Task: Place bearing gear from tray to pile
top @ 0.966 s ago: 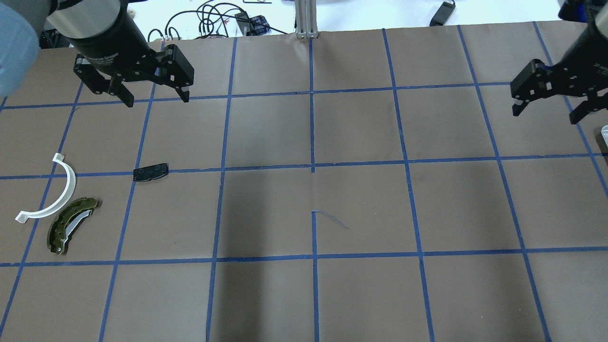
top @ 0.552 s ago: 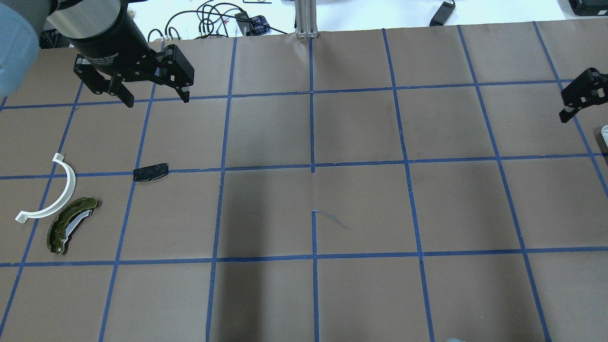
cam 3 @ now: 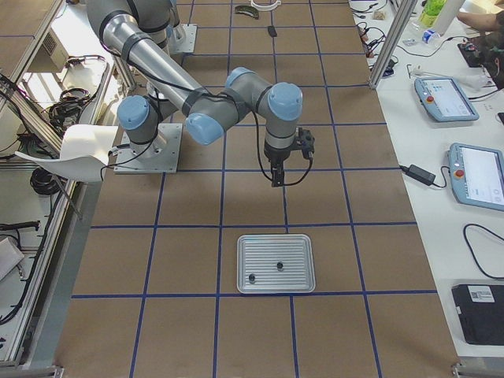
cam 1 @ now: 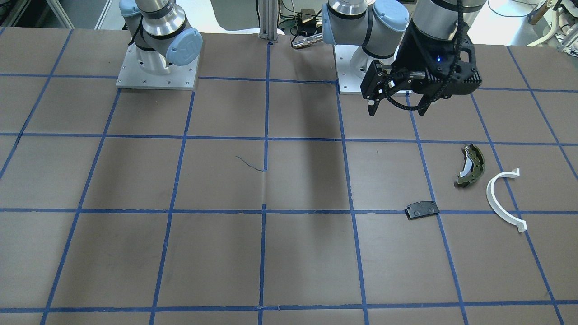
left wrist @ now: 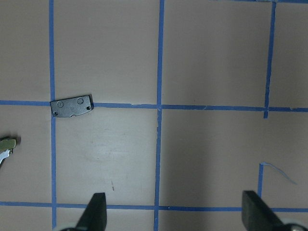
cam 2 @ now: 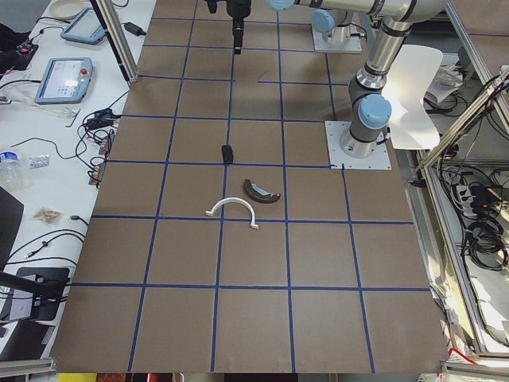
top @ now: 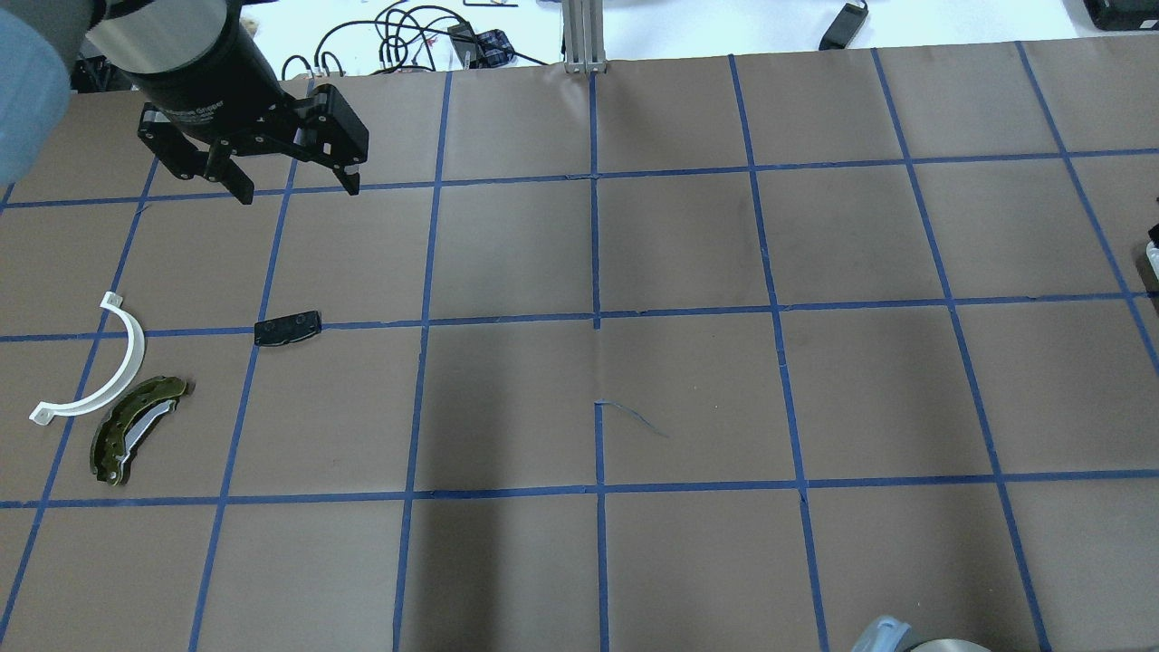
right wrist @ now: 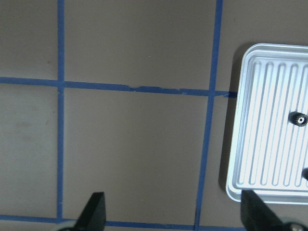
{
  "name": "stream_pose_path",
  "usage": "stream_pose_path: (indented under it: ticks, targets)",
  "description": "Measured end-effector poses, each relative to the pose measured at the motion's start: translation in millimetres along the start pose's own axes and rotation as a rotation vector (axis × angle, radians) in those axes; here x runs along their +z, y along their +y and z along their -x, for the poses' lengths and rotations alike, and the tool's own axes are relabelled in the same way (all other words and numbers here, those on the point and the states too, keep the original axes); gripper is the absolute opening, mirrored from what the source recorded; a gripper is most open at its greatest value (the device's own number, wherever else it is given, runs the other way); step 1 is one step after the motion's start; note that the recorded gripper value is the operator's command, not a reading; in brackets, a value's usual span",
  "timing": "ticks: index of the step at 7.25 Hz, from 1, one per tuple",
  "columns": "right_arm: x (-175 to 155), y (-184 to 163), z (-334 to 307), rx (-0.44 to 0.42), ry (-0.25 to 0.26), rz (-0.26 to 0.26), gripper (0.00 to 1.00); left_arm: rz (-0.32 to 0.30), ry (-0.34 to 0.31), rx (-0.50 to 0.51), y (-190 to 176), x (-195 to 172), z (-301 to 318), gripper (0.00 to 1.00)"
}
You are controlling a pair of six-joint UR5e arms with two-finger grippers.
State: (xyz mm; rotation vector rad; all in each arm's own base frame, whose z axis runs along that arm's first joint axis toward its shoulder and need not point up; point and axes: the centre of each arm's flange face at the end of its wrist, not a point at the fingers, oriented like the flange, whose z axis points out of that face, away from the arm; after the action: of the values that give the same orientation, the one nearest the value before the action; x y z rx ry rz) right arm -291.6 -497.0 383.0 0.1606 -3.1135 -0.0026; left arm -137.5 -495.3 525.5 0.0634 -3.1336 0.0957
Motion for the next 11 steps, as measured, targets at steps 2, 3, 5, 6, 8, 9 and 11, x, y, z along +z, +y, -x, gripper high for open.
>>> stream_pose_path:
  ticks: [2,3,5,6,8,9,11]
  targets:
    - [37.6,7.8,-58.7,-0.083,0.035,-0.023,1.00,0.001,0.000,0.000,-0.2,0.4,-0.1,1.00]
    - [57.9,13.0,-86.1,-0.112,0.047,-0.028,1.00,0.001,0.001,0.000,-0.2,0.3,-0.1,1.00]
    - [87.5,14.5,-126.6,-0.134,0.053,-0.028,1.00,0.001,0.000,0.000,-0.1,0.7,0.0,1.00]
    - [97.4,9.9,-141.5,-0.140,0.053,-0.027,1.00,0.002,0.000,0.000,-0.1,0.9,0.0,1.00]
    - [117.7,-1.2,-167.9,-0.151,0.048,-0.023,1.00,0.002,0.001,0.001,0.0,1.1,-0.6,1.00]
    - [130.3,-4.4,-174.7,-0.150,0.038,-0.017,1.00,0.002,0.001,0.001,0.1,1.2,-0.8,1.00]
    - [153.2,-7.6,-179.6,-0.118,0.011,-0.008,1.00,0.002,0.001,0.002,0.1,1.2,-0.9,1.00]
